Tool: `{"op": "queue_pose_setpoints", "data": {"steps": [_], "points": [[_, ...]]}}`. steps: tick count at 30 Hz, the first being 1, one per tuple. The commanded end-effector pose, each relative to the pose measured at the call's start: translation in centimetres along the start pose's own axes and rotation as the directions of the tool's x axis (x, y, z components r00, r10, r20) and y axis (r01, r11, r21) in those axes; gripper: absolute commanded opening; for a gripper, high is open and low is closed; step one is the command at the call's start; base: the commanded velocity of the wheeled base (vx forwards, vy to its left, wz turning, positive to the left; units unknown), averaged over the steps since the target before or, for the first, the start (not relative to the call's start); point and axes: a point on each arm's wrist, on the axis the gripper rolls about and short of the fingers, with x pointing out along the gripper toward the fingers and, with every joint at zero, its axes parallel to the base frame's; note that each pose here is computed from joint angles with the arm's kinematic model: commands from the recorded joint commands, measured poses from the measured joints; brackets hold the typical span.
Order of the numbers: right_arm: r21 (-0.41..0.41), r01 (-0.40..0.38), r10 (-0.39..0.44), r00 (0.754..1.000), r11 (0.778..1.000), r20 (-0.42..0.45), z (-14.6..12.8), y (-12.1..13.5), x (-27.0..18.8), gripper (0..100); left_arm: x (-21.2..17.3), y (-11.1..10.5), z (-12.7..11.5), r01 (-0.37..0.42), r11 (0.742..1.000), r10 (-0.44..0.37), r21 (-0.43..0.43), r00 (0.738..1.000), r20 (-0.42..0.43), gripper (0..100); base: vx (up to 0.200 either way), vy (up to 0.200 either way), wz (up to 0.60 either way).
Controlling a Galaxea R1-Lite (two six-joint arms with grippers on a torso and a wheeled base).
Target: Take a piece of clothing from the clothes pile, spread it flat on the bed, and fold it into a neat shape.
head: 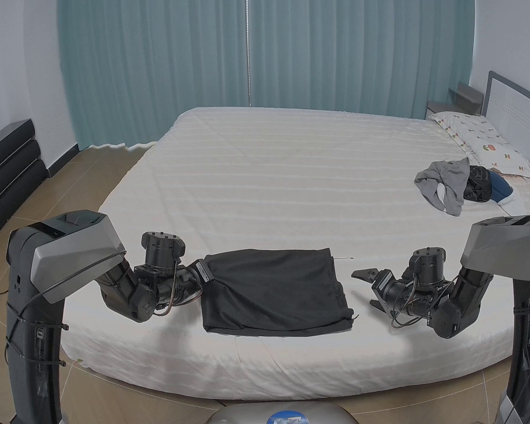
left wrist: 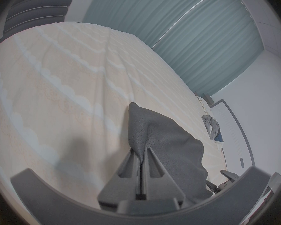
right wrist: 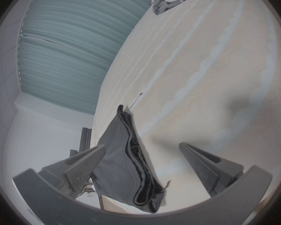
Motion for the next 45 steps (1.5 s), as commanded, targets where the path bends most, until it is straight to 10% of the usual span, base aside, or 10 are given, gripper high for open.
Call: {"op": "queue_pose_setpoints", "data": {"steps": [1, 16, 17, 45], "points": [[-0.001, 0.000, 0.000, 1.000, 1.000, -0.003, -0.1, 0.0, 0.0, 100, -0.3, -0.4, 0.1, 0.009, 1.000, -0.009, -0.010, 1.000, 0.003, 0, 0.000, 0.000, 0.00], [-0.020, -0.017, 0.017, 1.000, 1.000, -0.002, -1.0, -0.5, 0.1, 100, -0.5, -0.3, -0.1, 0.013, 0.998, -0.014, -0.060, 1.000, -0.012, 0, 0.000, 0.000, 0.00], [-0.020, -0.016, 0.016, 1.000, 1.000, 0.000, -1.0, -0.5, 0.1, 100, -0.5, -0.3, -0.1, 0.013, 0.998, -0.014, -0.060, 1.000, -0.012, 100, 0.000, 0.000, 0.00], [-0.024, -0.031, 0.031, 0.999, 0.999, -0.013, -1.9, -0.8, -0.9, 100, -4.7, 2.7, 1.5, -0.043, 0.968, 0.039, -0.247, 0.999, -0.022, 100, 0.000, 0.000, 0.00]]}}
